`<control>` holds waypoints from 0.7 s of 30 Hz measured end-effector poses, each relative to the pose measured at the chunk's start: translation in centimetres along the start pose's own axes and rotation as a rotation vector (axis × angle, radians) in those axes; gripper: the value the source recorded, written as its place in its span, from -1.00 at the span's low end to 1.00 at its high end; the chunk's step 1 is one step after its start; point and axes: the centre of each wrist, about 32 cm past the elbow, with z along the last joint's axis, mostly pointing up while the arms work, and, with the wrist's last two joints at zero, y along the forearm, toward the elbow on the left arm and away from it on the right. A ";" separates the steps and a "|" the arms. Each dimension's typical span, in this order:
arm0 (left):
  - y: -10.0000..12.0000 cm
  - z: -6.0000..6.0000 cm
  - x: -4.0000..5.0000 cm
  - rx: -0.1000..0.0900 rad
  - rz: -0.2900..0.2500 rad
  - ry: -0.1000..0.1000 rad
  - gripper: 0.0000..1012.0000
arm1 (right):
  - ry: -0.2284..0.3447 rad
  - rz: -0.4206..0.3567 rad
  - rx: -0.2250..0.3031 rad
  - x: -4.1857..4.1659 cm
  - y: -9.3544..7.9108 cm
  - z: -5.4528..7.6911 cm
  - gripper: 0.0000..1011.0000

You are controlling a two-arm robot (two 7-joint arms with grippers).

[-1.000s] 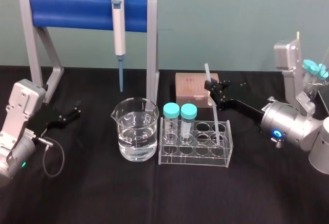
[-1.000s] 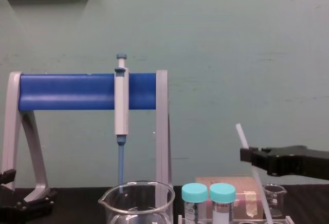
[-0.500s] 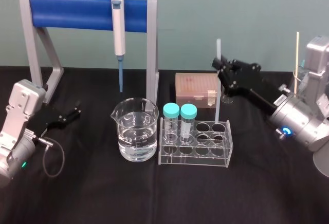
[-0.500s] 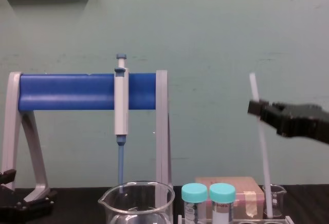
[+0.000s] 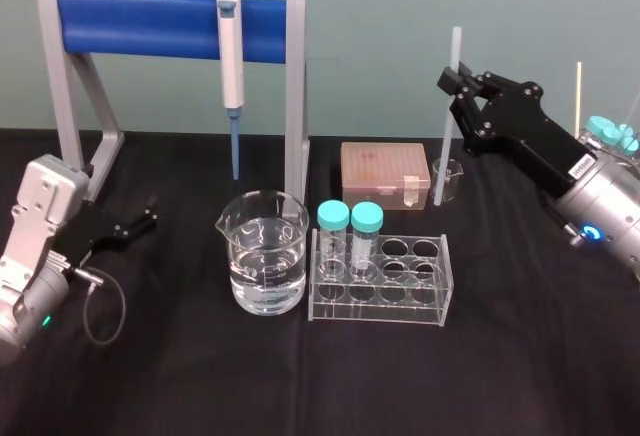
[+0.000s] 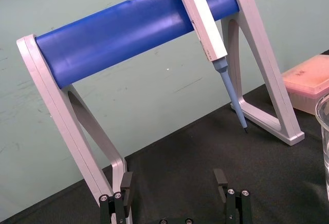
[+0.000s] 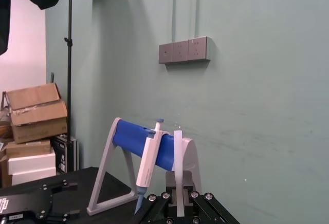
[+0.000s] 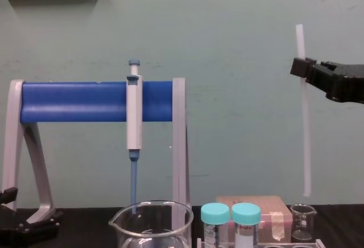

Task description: Pick up the stirring rod with one hand, then place it down.

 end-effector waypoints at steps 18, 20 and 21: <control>0.0 0.0 0.00 0.000 0.000 0.000 0.98 | -0.017 0.010 -0.029 0.40 -1.2 0.6 -0.87; 0.0 0.0 0.00 0.000 0.000 0.000 0.98 | -0.017 0.011 -0.030 0.41 -1.3 0.7 -0.87; 0.0 0.0 0.00 0.000 0.000 0.000 0.98 | -0.018 0.011 -0.030 0.42 -1.3 0.7 -0.87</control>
